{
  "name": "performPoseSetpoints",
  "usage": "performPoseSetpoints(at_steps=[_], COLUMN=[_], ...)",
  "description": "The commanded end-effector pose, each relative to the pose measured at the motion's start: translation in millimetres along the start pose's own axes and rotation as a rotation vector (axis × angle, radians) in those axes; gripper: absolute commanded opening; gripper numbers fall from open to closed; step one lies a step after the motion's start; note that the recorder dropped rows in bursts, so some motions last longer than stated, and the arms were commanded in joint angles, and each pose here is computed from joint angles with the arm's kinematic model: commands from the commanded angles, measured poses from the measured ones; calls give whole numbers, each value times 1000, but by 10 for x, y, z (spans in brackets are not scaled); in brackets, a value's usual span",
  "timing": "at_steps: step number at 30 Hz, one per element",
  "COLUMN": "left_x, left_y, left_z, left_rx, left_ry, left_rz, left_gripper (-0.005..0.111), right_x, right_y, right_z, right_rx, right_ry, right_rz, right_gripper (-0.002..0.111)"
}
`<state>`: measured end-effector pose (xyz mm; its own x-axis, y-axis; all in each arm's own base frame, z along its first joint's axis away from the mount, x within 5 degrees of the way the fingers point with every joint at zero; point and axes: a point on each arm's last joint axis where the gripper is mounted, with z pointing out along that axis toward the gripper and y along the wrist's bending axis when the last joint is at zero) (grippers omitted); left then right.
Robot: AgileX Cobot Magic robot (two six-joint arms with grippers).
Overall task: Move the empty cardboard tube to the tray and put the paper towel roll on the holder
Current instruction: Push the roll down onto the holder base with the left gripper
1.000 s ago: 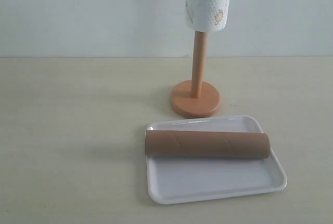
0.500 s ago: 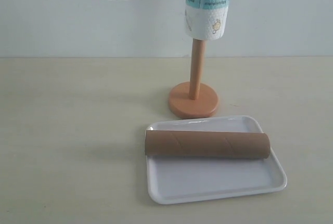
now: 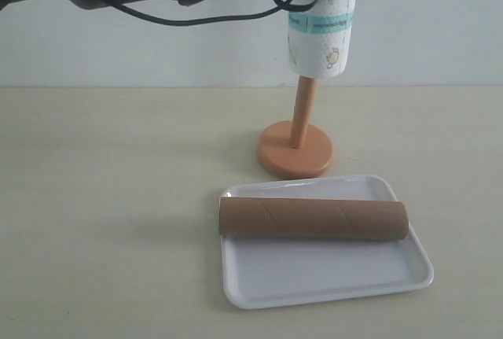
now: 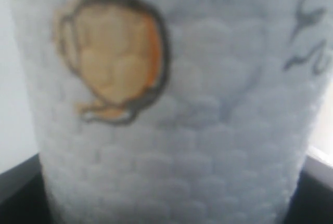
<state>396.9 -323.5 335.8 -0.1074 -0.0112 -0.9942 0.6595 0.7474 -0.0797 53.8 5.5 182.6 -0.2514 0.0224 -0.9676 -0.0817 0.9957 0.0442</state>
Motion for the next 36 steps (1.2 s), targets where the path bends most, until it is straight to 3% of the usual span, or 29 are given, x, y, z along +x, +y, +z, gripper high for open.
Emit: performPoseSetpoints(at_steps=[1,13,19,22,29,36], left_x=[58,227,322,434,564,767], left_y=[66,236,448,512,538,549], left_z=[-20,-203,-319,-350,-375,-420], left_rx=[26,28,56,43,28,38], left_ry=[-12,20,-83,-78,-43,-15], left_rz=[-38,-4,-139,-135,-54,-76], left_gripper=[4,4,4,4,4,4], right_x=[-15,-15,-15,-15,-15,-15], right_y=[1,1,1,1,1,1], right_z=[-5,-5,-5,-5,-5,-5], right_rx=[-2,-2,-2,-2,-2,-2], right_ry=[-17,-17,-17,-17,-17,-17], right_rz=[2,2,2,2,2,2], right_gripper=[1,1,1,1,1,1])
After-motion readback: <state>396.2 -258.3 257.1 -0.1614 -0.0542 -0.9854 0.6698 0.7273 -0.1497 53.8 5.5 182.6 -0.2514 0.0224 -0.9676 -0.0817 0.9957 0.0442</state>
